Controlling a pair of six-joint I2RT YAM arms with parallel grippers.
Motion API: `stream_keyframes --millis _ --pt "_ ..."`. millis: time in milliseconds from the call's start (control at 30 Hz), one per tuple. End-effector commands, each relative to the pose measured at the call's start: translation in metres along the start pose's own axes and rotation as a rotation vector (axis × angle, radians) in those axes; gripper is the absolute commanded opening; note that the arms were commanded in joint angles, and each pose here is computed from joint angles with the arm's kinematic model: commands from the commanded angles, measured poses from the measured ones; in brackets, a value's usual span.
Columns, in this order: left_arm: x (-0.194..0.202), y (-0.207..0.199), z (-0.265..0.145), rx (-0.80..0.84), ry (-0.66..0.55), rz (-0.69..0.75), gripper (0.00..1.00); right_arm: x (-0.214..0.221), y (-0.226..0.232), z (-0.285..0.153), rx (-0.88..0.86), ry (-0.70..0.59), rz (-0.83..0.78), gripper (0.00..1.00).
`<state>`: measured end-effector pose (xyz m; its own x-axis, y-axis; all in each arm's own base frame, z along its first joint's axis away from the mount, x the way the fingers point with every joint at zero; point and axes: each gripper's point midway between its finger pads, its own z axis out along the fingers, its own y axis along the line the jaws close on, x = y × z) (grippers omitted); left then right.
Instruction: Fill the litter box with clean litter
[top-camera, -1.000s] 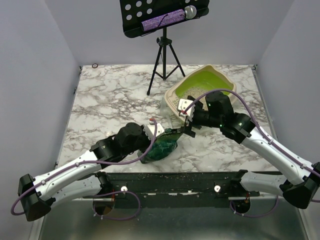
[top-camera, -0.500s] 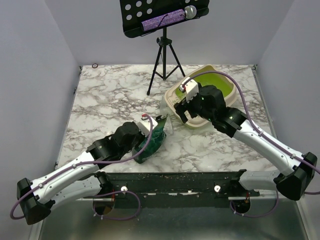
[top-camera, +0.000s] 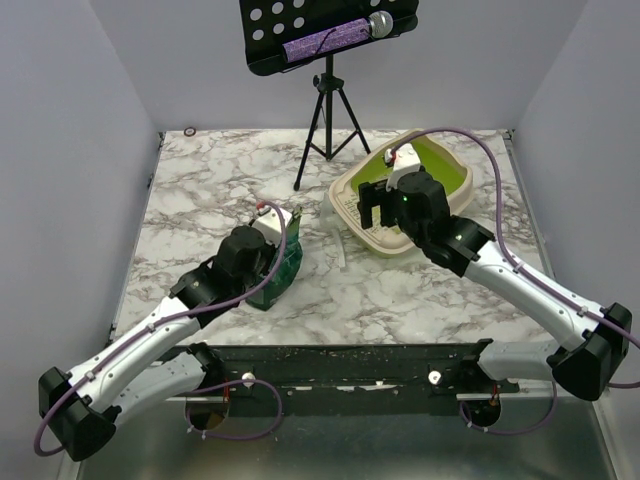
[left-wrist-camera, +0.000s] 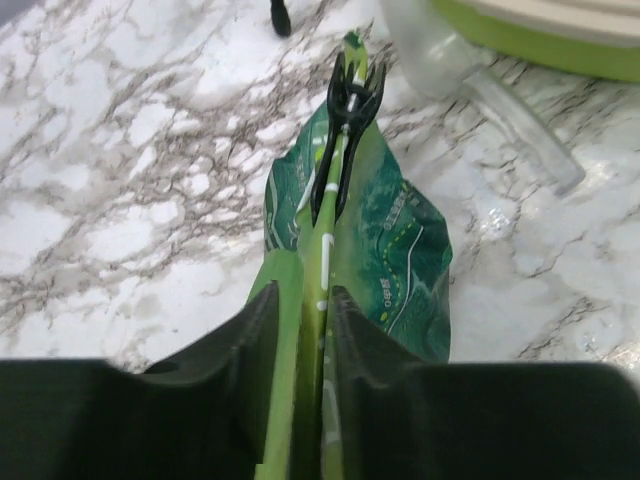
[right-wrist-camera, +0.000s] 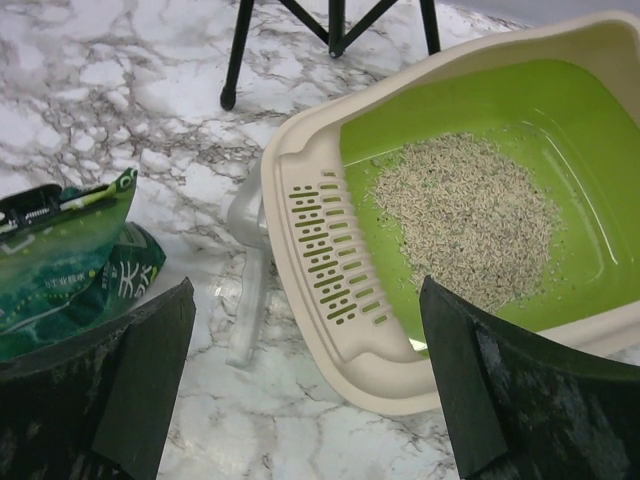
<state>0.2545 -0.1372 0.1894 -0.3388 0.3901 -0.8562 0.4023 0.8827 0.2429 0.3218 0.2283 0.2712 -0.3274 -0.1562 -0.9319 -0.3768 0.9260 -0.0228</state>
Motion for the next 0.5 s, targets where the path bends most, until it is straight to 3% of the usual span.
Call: stream_keyframes --millis 0,167,233,467 --pt "-0.053 -0.014 -0.010 0.100 -0.162 -0.142 0.46 -0.006 -0.013 0.000 0.113 -0.061 0.159 1.00" --pt "-0.075 -0.011 -0.026 0.122 -0.229 -0.182 0.75 -0.002 -0.015 0.004 0.140 -0.046 0.170 1.00" --pt "-0.086 -0.005 -0.035 0.112 -0.270 -0.196 0.99 -0.004 -0.017 0.003 0.149 -0.045 0.167 1.00" --pt "-0.103 0.030 -0.052 -0.040 -0.302 -0.236 0.99 -0.012 -0.037 -0.015 0.240 -0.038 0.174 1.00"
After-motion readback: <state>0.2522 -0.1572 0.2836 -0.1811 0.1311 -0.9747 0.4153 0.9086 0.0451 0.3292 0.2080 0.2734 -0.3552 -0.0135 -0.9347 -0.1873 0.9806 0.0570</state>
